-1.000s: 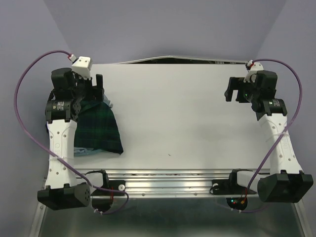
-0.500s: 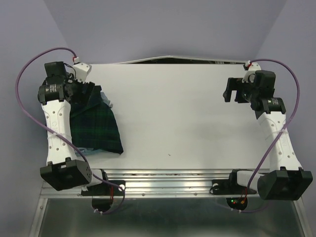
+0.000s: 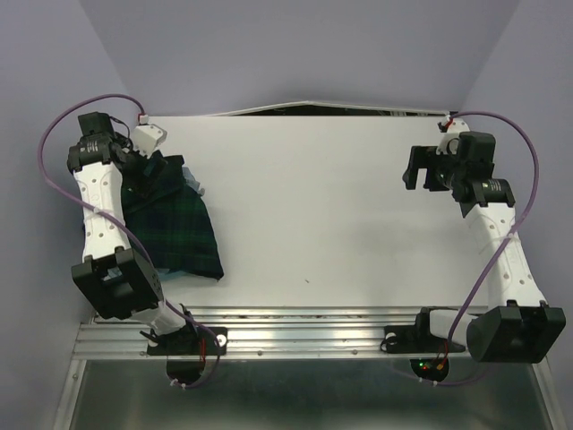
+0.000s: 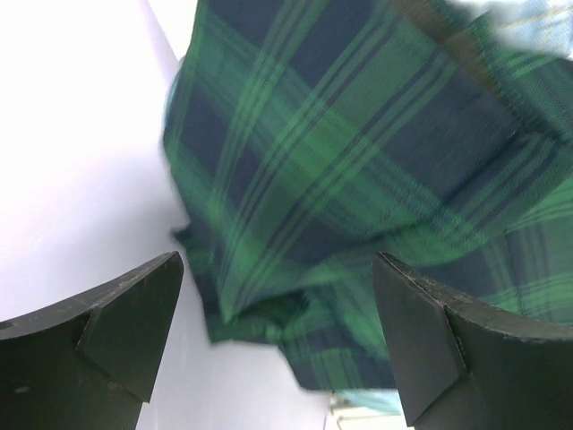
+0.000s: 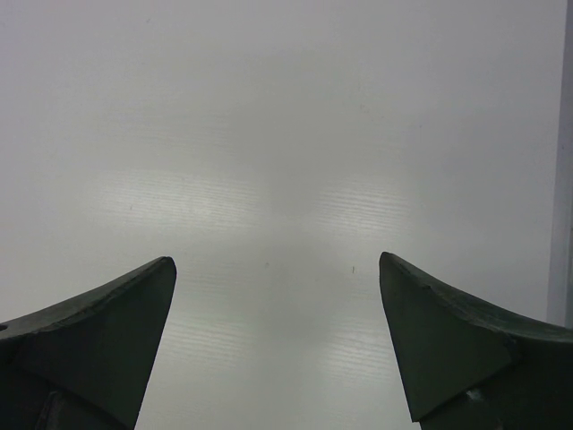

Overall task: Fold and stack the skirts
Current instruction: Grab the skirt from the pile, then move the skirt to the center of the board, then flatten the skirt out

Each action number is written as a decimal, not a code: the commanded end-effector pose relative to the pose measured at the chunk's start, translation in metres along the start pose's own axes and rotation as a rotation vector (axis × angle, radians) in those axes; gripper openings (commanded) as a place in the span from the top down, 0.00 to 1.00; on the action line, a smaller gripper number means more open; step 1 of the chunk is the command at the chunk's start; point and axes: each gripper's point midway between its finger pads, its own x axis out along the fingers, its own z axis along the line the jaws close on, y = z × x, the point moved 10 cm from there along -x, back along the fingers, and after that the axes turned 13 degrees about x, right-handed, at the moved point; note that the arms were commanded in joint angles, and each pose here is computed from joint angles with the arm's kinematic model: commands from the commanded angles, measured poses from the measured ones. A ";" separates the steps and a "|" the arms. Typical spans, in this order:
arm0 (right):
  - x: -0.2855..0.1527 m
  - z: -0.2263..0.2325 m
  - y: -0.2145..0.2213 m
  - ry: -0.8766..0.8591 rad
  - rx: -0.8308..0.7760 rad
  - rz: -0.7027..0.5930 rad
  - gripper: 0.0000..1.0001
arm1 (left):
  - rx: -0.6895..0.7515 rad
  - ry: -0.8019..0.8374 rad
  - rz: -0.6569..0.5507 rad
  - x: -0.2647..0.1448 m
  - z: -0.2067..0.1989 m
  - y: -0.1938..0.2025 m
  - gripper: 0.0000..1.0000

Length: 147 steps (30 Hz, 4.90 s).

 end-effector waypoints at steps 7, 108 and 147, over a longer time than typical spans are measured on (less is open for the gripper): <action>-0.004 0.001 -0.006 0.015 -0.015 -0.045 0.00 | 0.017 0.162 -0.180 0.038 -0.002 -0.012 0.03; 0.180 0.112 0.114 -0.542 0.377 0.691 0.99 | -0.275 0.250 -0.585 -0.034 -0.146 -0.091 0.07; 0.106 -0.026 0.147 -0.205 0.452 0.719 0.99 | 1.164 0.671 -0.521 0.035 -0.399 -0.068 0.17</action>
